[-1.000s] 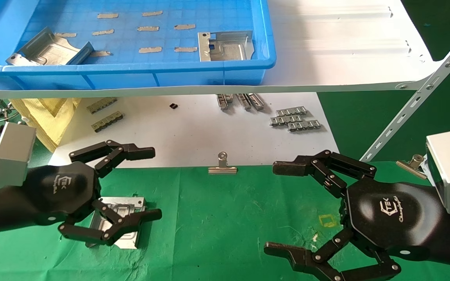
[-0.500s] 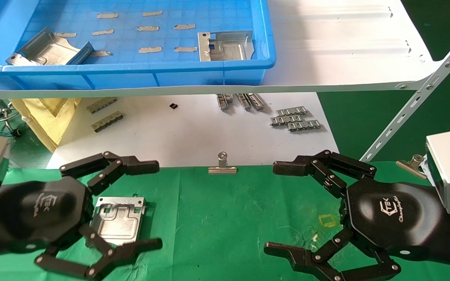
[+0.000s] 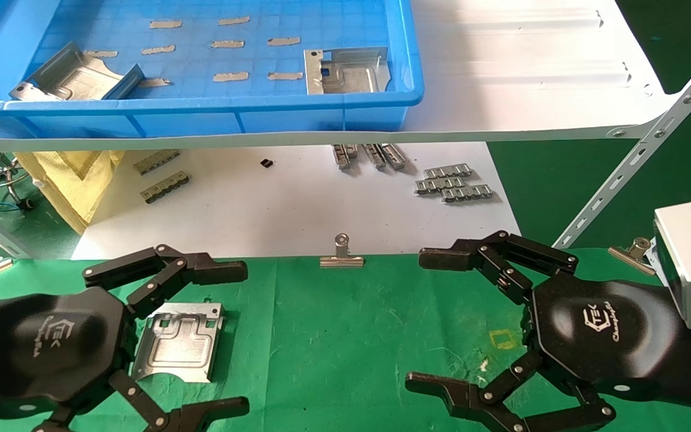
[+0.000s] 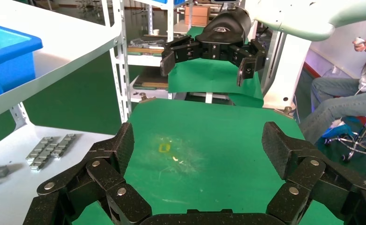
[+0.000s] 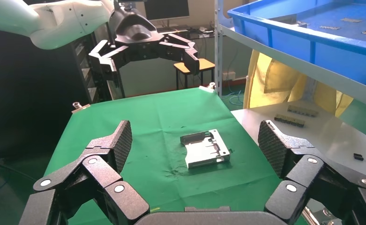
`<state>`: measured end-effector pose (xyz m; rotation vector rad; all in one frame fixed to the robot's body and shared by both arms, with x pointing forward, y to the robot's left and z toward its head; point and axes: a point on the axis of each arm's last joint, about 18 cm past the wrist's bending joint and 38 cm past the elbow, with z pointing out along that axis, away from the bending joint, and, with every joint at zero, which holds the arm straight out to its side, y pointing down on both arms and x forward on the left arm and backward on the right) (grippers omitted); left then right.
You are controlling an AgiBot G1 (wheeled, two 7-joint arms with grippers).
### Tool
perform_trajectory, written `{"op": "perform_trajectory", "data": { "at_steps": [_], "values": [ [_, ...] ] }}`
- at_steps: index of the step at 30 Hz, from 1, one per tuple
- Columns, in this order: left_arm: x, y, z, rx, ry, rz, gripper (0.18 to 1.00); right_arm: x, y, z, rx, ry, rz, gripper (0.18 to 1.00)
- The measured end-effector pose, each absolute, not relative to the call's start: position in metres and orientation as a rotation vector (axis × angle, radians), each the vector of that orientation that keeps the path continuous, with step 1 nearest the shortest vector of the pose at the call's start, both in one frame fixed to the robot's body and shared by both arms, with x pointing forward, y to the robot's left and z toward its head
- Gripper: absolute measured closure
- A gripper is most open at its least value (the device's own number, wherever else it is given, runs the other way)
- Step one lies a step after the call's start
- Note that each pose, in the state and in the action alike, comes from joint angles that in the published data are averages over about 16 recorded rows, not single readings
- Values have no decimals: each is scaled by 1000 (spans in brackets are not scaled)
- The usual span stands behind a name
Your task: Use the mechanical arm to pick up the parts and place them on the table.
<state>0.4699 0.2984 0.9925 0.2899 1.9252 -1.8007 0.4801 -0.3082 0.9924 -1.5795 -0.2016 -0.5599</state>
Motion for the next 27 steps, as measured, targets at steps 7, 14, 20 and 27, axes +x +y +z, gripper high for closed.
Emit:
{"op": "perform_trajectory", "data": {
  "at_steps": [7,14,20,27],
  "values": [
    [472,299,992,285,1924,-1801,184,480,-308,992,-1579,-202,-560,178],
    [473,300,992,281,1924,-1800,184,480,-308,992,-1579,-202,-560,178],
    [474,300,992,280,1924,-1800,184,480,-308,992,-1579,-202,-560,178],
    [475,300,992,279,1924,-1799,184,480,-308,992,-1579,-202,-560,178]
  ]
}}
